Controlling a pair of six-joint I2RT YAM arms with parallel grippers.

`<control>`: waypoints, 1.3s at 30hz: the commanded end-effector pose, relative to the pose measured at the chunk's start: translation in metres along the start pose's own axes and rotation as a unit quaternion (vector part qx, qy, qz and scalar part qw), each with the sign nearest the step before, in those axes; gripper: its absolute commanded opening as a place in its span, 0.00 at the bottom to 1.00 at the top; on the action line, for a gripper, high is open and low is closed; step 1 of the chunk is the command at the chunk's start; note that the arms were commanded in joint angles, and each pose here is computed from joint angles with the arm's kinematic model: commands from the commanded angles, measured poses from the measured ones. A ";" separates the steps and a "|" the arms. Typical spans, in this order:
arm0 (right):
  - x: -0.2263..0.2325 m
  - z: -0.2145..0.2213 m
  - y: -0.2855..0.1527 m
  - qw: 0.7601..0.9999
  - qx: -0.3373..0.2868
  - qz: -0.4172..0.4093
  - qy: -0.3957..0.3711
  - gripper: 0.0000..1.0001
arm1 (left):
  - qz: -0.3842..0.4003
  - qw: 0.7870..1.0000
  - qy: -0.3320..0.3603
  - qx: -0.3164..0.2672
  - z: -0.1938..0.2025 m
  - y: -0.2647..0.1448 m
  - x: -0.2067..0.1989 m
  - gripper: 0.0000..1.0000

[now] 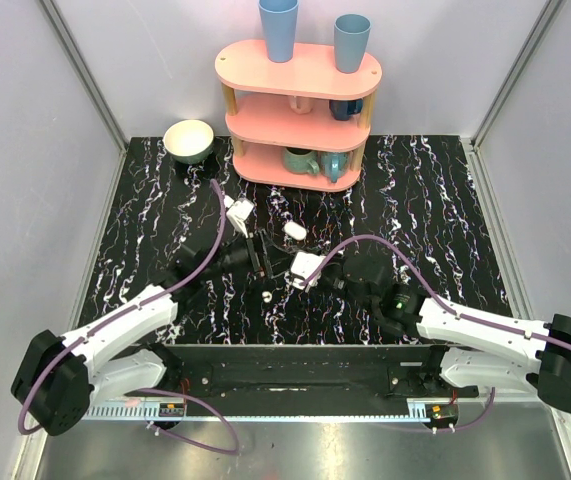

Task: Insert the wireless bluetooth earbuds into the charging case
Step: Pass from the right arm to the left

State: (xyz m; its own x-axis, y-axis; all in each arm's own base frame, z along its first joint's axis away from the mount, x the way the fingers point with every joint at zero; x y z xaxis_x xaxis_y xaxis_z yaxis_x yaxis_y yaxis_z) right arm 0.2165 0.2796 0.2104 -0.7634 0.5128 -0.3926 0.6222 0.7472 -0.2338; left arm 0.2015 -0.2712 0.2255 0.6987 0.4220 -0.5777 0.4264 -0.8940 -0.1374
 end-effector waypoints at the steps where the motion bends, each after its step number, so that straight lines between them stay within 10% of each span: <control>1: -0.008 -0.018 -0.004 0.999 -0.036 0.020 0.007 0.00 | 0.022 0.999 0.014 -0.034 -0.019 0.008 -0.011 0.75; 28: -0.006 -0.017 -0.003 0.999 -0.038 0.019 0.011 0.00 | 0.041 0.999 0.027 0.001 -0.010 0.019 -0.018 0.51; 39: -0.004 -0.016 -0.001 0.999 -0.040 0.015 0.013 0.00 | 0.047 0.998 0.028 0.000 -0.008 0.022 -0.019 0.23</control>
State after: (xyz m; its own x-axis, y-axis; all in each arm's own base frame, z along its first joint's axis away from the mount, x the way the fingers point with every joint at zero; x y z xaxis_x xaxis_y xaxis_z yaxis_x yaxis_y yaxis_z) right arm 0.2166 0.2775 0.2092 -0.7574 0.5237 -0.3900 0.6297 0.7437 -0.2244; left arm 0.2039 -0.2856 0.2071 0.6963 0.4272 -0.5768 0.3922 -0.8995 -0.1927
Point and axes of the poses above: each gripper's point midway between its finger pads, its own y axis out along the fingers, its own x axis along the line the jaws close on, z = x × y, the point moved 2 cm from there along -y, back along the fingers, and after that the axes turned 11 degrees about y, right-handed, at the moved point
